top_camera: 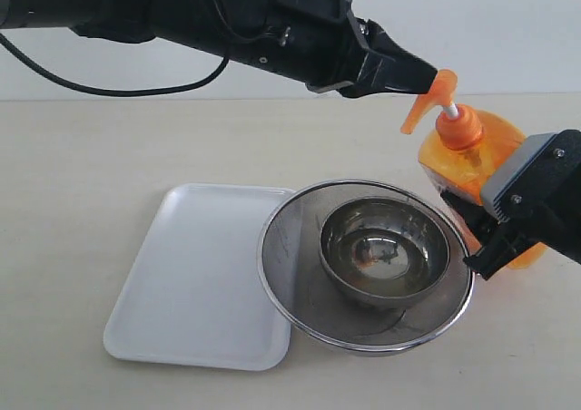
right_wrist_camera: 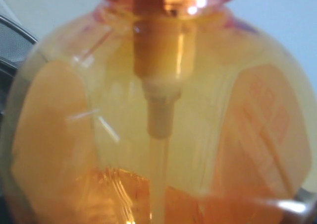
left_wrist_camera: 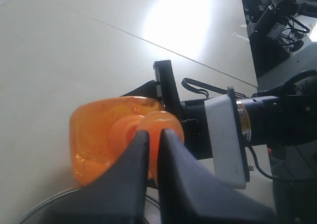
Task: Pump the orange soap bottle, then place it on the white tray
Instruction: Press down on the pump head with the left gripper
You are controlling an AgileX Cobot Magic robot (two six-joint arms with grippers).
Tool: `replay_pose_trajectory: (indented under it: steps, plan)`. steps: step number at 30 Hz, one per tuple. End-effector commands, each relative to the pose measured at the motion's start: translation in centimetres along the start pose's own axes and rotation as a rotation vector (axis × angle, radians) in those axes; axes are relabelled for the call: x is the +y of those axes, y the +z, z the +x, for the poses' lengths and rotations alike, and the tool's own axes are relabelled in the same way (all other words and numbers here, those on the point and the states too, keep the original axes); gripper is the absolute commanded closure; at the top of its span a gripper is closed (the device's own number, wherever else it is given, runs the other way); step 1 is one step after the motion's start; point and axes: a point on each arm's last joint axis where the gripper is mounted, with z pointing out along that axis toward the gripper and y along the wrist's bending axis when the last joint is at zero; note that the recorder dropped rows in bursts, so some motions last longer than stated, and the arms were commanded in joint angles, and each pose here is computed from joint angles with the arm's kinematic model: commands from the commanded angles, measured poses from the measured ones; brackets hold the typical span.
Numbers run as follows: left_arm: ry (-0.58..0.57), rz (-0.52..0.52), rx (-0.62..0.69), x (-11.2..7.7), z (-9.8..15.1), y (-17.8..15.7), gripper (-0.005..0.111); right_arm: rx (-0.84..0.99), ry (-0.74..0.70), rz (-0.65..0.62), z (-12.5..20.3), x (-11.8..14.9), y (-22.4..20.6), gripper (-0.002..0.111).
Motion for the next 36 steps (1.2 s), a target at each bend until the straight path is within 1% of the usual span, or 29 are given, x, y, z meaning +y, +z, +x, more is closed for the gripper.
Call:
replay_pose_trajectory:
  steps: [1,7,13,17,33,36]
  plan:
    - [0.008,0.012,0.056,0.4,1.3,0.9,0.102,-0.112,-0.03,0.015,-1.3,-0.3,-0.1,0.107]
    - [0.0,0.015,0.059,0.6,1.6,1.1,0.102,-0.123,-0.032,0.003,-1.4,-0.2,-0.1,0.107]
    - [-0.003,0.025,0.097,0.5,2.8,2.8,0.102,-0.125,-0.036,-0.003,-1.4,-0.1,-0.1,0.107]
    - [-0.002,0.02,0.105,0.7,3.1,3.2,0.102,-0.127,-0.025,-0.007,-1.4,-0.1,-0.1,0.107]
    - [0.001,0.015,0.109,0.8,3.2,3.3,0.102,-0.15,-0.031,-0.025,-1.6,0.1,-0.2,0.107]
    - [0.009,0.006,0.101,0.7,2.9,3.0,0.102,-0.139,-0.008,-0.003,-1.5,-0.1,-0.2,0.107]
